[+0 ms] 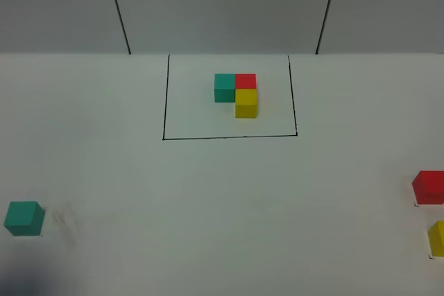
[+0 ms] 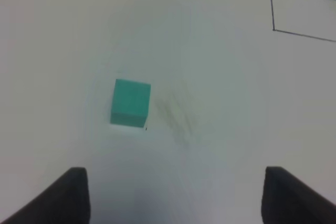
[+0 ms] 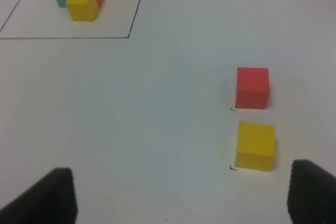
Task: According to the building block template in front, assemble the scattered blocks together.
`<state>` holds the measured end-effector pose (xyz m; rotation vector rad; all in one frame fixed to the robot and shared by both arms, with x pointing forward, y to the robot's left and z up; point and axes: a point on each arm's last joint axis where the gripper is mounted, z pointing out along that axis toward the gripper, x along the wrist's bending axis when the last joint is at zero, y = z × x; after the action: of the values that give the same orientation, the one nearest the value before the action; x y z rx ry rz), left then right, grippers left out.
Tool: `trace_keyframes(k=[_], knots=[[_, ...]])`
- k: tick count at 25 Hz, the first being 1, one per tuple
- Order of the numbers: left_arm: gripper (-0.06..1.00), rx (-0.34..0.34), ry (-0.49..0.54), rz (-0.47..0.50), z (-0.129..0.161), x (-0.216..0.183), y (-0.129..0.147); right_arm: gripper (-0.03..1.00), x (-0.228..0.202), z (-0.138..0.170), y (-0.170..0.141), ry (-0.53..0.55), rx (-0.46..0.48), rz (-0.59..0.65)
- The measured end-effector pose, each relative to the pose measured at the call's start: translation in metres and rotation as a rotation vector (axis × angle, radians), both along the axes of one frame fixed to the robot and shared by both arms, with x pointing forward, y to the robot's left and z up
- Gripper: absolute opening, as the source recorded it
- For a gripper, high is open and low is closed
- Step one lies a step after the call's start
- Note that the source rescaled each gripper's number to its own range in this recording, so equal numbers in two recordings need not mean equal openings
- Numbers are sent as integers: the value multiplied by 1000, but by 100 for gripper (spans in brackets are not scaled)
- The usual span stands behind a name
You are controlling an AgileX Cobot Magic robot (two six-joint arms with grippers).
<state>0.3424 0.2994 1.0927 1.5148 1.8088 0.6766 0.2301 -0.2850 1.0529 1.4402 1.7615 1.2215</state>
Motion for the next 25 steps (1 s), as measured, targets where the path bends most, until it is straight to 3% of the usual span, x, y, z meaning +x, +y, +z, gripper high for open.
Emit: trace_keyframes(k=[6,11,19,25], knots=[[47,20,181,-21,3,78,2,64,0,0,0,0,0,0],[47,33,356,-45,-25,128,4,64,0,0,0,0,0,0],[47,114,594,-65,-77,156,11,64,0,0,0,0,0,0],[49,145,643,-74,-94,165,13,64,0,0,0,0,0,0]])
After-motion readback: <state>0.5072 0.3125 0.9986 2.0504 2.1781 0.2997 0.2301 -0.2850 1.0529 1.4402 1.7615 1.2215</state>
